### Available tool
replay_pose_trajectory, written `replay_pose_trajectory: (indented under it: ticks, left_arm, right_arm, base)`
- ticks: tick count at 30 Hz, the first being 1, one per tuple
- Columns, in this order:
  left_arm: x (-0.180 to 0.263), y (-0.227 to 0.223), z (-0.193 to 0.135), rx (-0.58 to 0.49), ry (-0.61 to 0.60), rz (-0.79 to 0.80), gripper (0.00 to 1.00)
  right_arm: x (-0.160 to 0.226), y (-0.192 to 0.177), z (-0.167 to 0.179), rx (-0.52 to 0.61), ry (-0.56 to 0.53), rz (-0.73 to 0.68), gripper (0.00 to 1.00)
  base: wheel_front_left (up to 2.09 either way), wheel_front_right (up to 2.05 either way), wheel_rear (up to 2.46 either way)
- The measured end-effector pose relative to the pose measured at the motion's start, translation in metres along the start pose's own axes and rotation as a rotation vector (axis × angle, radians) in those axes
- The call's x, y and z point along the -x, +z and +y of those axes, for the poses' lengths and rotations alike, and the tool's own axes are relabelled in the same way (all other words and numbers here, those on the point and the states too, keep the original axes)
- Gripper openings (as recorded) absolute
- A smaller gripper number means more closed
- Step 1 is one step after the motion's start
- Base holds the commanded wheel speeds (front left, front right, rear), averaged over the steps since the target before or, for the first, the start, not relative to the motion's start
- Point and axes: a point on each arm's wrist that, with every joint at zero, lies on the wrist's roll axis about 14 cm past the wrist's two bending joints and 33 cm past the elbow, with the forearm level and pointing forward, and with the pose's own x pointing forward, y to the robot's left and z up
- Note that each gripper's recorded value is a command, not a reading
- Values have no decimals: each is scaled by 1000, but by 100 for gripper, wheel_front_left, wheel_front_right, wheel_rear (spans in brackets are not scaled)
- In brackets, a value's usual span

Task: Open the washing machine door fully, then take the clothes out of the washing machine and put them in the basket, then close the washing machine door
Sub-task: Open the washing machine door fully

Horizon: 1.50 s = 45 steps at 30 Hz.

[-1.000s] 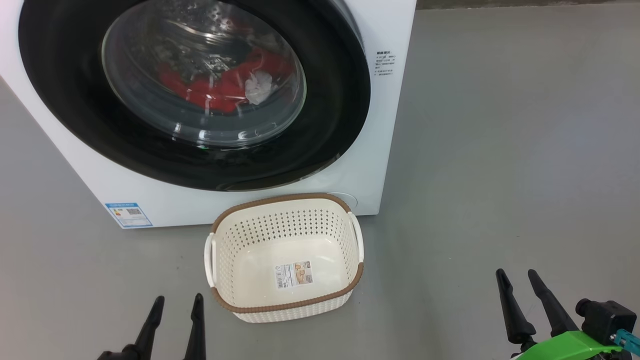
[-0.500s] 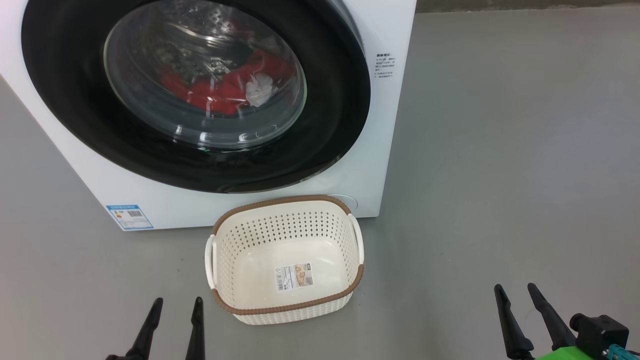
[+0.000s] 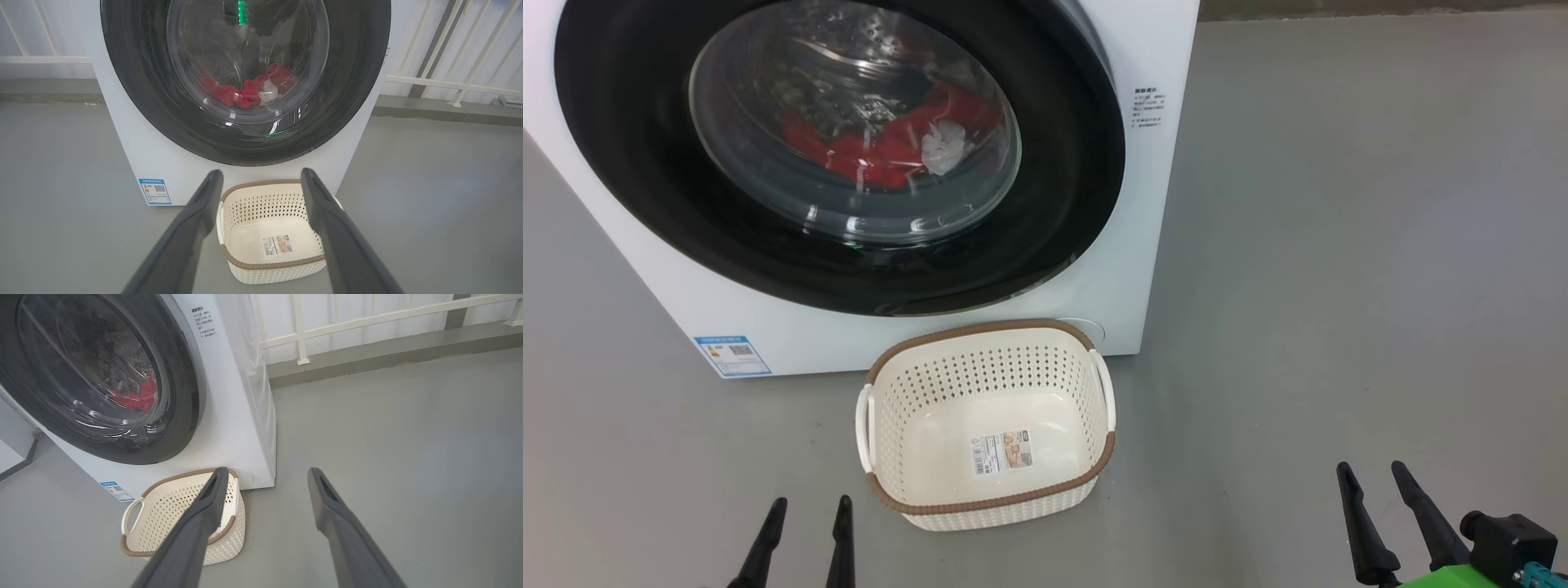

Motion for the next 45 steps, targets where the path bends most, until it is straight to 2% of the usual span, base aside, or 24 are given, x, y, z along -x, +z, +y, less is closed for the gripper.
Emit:
replay_pose_trajectory:
  ticks: [7,8,9,10,16,25,34,45]
  left_arm:
    - [0,-2,1,6,4,6,100]
    - [0,-2,1,7,4,8,100]
    - [0,-3,1,7,4,9,100]
    - [0,-4,1,7,4,12,100]
    - [-2,-10,-1,8,-1,31,100]
    - [-17,-14,-11,19,-29,43,100]
    - [-42,-17,-17,35,-38,48,100]
    - [-60,-29,-15,49,-24,76,100]
  right_arm:
    - [-1,-1,1,-1,2,3,100]
    - [-1,-2,2,-4,5,5,46]
    - [-1,-3,4,-10,9,7,9]
    - [-1,-4,6,-16,15,13,0]
    - [-11,-1,13,-129,12,-3,0]
    - [-63,41,38,-339,64,-123,0]
    - [-128,86,69,-516,178,-201,0]
    - [-187,124,105,-768,348,-160,0]
  base:
    - [0,0,0]
    - [0,0,0]
    - [0,0,0]
    - [0,0,0]
    - [0,0,0]
    - [0,0,0]
    - [0,0,0]
    - [0,0,0]
